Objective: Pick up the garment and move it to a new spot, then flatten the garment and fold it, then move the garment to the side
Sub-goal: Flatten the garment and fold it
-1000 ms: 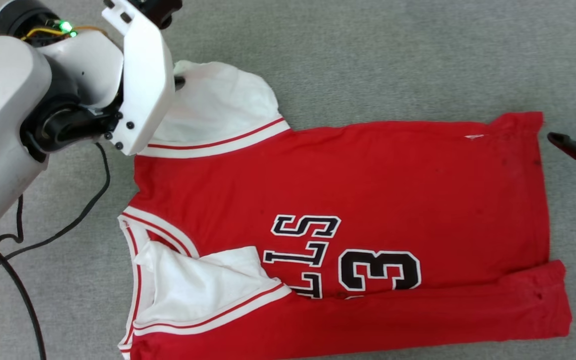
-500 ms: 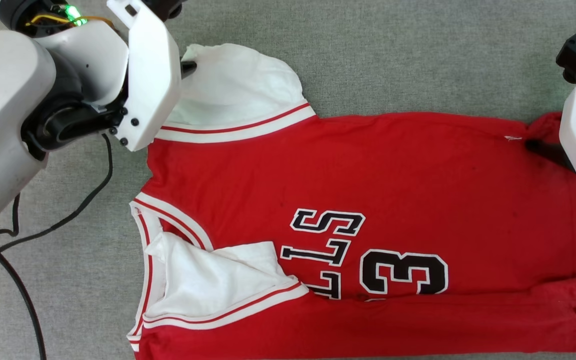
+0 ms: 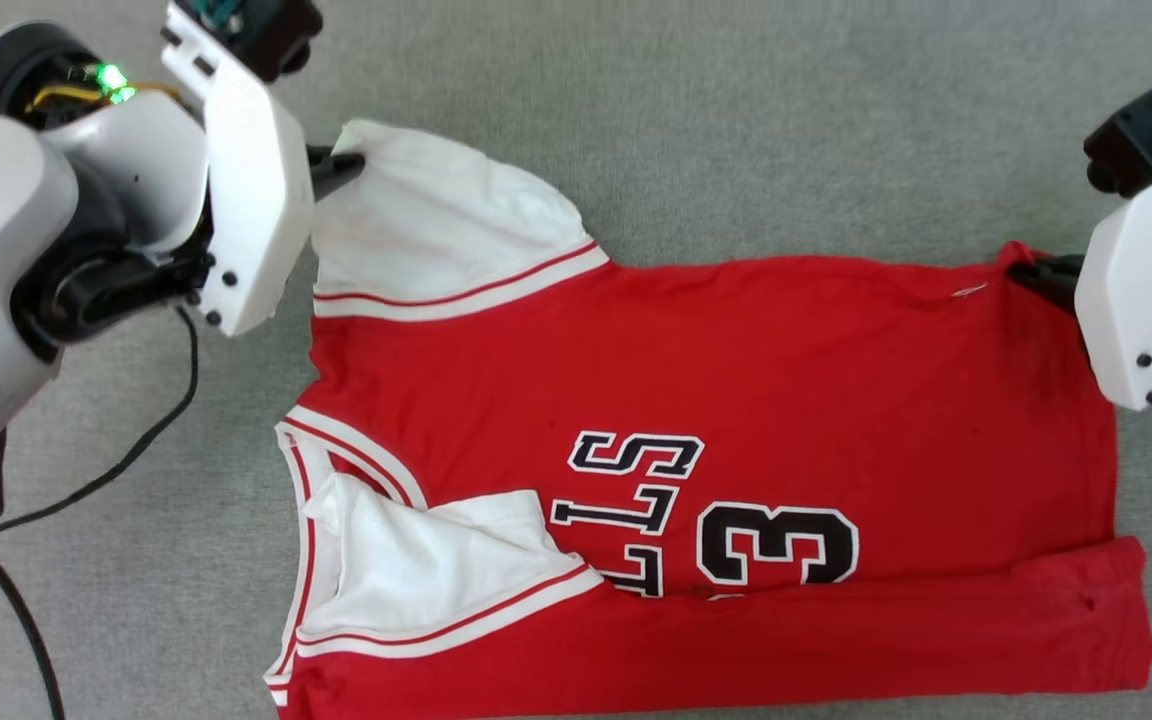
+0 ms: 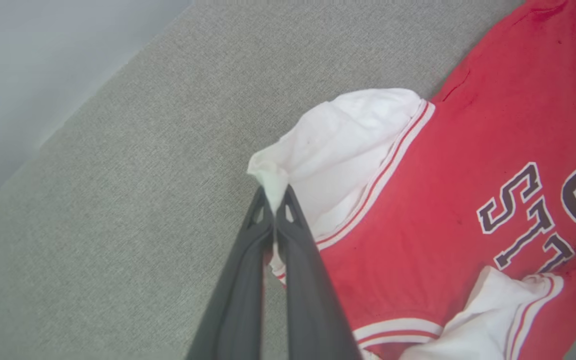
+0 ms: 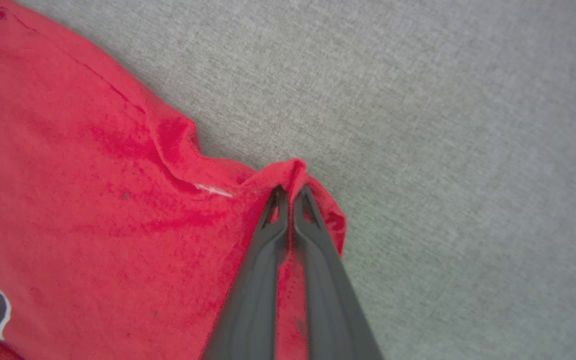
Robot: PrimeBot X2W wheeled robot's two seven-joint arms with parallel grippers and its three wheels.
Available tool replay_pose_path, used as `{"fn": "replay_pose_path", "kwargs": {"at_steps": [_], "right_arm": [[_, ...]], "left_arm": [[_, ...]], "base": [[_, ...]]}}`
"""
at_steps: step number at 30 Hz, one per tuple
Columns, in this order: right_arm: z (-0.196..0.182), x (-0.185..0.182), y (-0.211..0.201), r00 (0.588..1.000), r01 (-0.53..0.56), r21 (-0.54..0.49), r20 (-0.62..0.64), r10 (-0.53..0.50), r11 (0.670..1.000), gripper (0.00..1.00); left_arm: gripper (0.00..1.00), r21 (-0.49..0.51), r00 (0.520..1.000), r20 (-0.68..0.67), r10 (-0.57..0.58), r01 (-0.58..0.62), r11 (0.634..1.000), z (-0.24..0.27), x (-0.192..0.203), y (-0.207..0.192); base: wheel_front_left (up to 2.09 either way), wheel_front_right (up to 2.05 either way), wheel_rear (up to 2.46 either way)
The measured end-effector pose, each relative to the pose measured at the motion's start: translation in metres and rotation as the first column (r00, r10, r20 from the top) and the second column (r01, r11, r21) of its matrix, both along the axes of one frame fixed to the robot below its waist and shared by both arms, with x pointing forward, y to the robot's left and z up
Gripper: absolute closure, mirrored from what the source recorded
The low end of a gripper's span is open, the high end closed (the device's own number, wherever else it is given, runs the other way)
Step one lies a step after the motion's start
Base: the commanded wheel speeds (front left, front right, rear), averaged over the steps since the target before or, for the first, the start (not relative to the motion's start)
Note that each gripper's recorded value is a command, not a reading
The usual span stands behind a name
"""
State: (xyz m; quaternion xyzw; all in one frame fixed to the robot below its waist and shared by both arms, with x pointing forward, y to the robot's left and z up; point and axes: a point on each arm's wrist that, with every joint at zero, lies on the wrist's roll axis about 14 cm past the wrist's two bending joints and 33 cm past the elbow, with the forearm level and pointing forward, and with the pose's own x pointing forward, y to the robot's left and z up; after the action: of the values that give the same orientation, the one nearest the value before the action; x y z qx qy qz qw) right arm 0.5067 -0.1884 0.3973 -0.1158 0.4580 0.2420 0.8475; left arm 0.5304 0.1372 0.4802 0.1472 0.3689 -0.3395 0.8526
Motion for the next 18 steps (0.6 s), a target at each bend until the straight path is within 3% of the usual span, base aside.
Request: {"fn": "replay_pose_path", "kwargs": {"at_steps": [7,9,18], "right_arm": [[0.034,-0.024,-0.008,0.995,-0.007,0.026,0.099,0.004,1.0,1.0],[0.044,-0.043,-0.014,0.992,-0.01,0.026,0.122,0.007,1.0,1.0],[0.047,-0.084,-0.014,0.991,-0.027,0.051,0.131,0.02,0.998,1.0]], "left_arm": [[1.0,-0.014,1.0,0.029,-0.012,0.012,1.0,0.023,-0.036,0.005],[1.0,-0.019,0.999,0.031,-0.009,0.01,1.0,0.03,-0.063,0.01],[1.0,-0.044,0.997,-0.058,0.042,-0.045,0.998,0.016,-0.128,0.023]], "base": [[0.0,0.0,0.0],[0.0,0.0,0.0],[0.0,0.0,0.0]]}}
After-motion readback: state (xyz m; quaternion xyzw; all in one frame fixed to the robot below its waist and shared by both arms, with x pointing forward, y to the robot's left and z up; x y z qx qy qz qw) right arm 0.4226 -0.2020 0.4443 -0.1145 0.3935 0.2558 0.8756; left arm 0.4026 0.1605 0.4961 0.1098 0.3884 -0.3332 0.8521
